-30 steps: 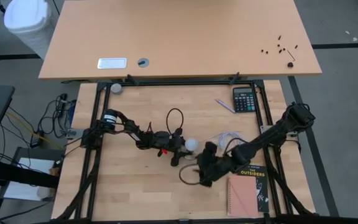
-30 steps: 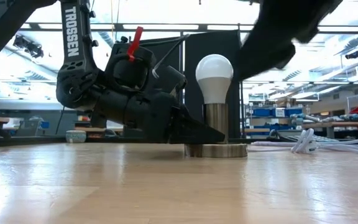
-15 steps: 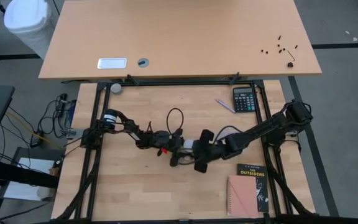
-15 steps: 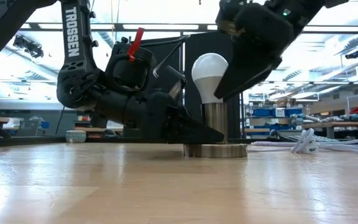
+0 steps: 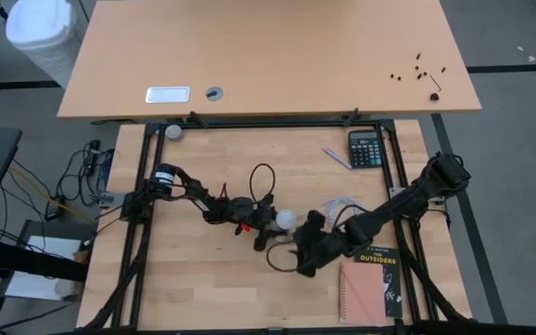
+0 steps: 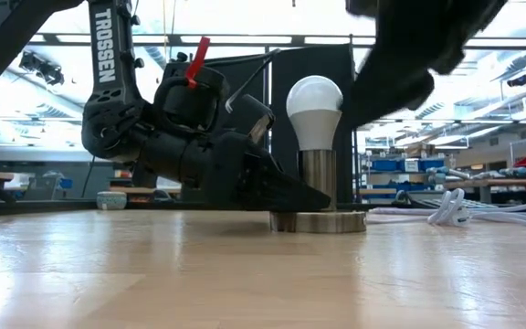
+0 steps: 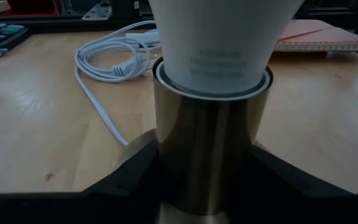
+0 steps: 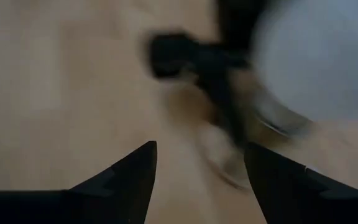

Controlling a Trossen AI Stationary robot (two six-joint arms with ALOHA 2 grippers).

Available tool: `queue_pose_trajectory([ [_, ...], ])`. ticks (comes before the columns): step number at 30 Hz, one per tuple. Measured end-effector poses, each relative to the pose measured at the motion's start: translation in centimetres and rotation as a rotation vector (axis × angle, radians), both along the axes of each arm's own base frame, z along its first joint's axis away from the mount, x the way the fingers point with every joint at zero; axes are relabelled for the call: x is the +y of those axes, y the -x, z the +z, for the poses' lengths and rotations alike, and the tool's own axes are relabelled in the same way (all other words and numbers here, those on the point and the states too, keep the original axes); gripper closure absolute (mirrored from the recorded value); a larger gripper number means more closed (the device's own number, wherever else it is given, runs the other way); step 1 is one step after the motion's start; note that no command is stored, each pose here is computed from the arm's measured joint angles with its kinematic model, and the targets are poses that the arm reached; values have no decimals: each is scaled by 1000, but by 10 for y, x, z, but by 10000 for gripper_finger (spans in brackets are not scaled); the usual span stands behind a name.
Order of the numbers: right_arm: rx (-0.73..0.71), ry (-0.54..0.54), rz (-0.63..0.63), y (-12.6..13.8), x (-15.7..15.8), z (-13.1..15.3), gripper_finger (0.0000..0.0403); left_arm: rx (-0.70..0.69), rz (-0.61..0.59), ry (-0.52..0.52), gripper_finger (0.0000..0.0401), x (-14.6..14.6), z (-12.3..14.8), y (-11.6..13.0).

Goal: Screw lightbulb
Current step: Insert the light bulb into the lamp

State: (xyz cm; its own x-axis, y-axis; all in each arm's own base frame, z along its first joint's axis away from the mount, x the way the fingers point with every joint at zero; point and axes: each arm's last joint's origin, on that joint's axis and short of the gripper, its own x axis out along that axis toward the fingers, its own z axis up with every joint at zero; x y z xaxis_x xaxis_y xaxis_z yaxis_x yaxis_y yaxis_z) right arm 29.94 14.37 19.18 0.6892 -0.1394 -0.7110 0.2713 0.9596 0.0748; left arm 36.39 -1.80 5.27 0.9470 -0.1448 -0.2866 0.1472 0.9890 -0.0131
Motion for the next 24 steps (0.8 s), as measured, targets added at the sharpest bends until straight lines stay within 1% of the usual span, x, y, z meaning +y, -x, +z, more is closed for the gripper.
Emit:
queue_pose_trajectory([
  [2, 67, 32, -61, 3, -12, -6, 153, 0, -9, 2, 203, 0, 0, 0],
  [5, 84, 60, -95, 0, -29, -13, 153, 0, -19, 1, 203, 0, 0, 0],
  [8, 65, 70, -85, -7, -42, -14, 151, 0, -21, 2, 203, 0, 0, 0],
  [12, 5, 38, -33, -17, -50, -9, 153, 1, -22, 3, 203, 0, 0, 0],
  [14, -14, 14, -16, -19, -50, -7, 154, 2, -24, 4, 203, 0, 0, 1],
  [17, -17, -12, -24, -17, -43, -8, 155, 3, -10, -3, 203, 0, 0, 1],
  [21, -32, -40, -38, -12, -28, -8, 155, 3, -9, -11, 203, 0, -1, 1],
  [23, -35, -65, -40, -8, -20, -8, 155, 6, -13, -10, 203, -1, -1, 1],
  [24, -37, -91, -20, -7, -14, -7, 155, 9, -11, -7, 203, -1, -1, 1],
])
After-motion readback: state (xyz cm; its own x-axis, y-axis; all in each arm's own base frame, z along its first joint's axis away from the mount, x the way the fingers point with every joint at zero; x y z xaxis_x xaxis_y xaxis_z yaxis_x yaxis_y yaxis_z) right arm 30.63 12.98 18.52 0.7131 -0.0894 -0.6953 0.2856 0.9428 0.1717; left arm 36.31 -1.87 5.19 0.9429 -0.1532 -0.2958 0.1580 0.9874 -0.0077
